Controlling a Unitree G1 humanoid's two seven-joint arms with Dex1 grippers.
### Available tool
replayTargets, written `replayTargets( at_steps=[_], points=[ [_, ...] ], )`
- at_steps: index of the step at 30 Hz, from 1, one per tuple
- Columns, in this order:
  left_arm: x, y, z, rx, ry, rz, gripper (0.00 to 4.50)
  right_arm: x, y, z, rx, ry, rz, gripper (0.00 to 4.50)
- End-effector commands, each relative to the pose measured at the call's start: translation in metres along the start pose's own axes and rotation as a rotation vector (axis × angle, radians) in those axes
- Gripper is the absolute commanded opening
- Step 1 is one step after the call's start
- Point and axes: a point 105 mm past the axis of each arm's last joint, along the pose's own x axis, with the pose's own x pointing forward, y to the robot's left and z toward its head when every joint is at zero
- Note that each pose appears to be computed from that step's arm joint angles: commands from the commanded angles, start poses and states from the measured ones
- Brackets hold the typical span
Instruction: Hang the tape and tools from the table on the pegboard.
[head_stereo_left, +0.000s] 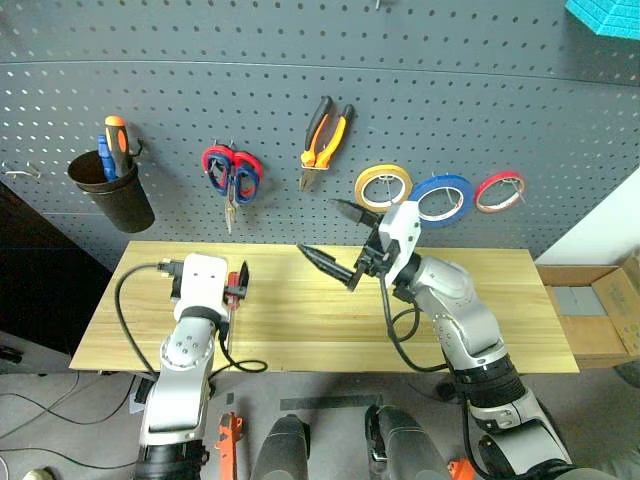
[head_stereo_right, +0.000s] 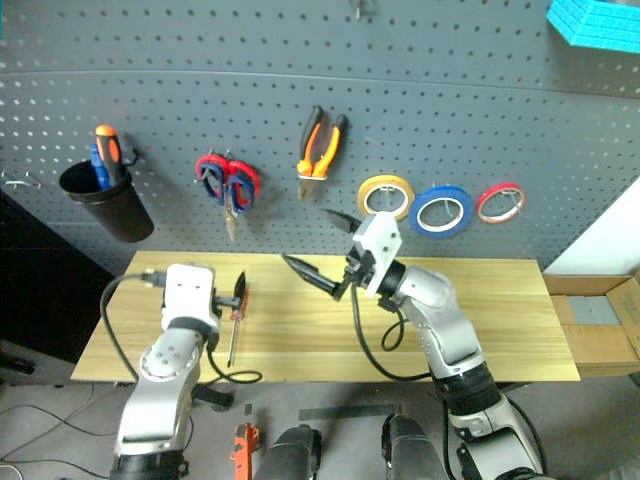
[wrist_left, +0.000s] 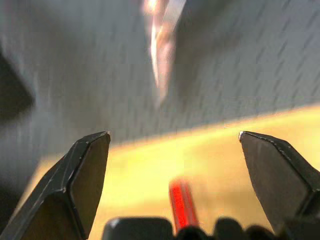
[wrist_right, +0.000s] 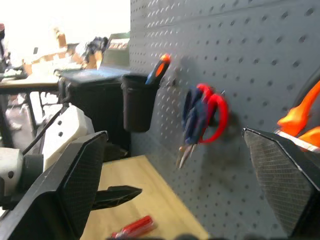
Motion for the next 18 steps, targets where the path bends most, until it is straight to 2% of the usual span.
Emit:
replayTargets(
  at_steps=[1,4,8,13,18],
  points=[
    [-0.007,0.014,-0.035,-0.083,0.153,0.055,4.47,0.009,0.030,-0.019,0.077,0.098,0.121,4.50],
    [0.000,0.014,-0.040,-0.128,0.207,0.022,4.47,0.019,0.046,-0.016,0.136,0.103,0.176,4.50],
    [0.027,0.020,-0.032,-0.124,0.236,-0.021,4.47,0.028,0.058,-0.013,0.137,0.114,0.218,4.50],
    [0.055,0.019,-0.013,-0.102,0.253,-0.094,4.47,0.030,0.059,-0.011,0.145,0.121,0.229,4.50],
    [0.070,0.027,-0.019,-0.147,0.372,-0.069,4.47,0.031,0.055,-0.010,0.142,0.131,0.218,4.50]
  ],
)
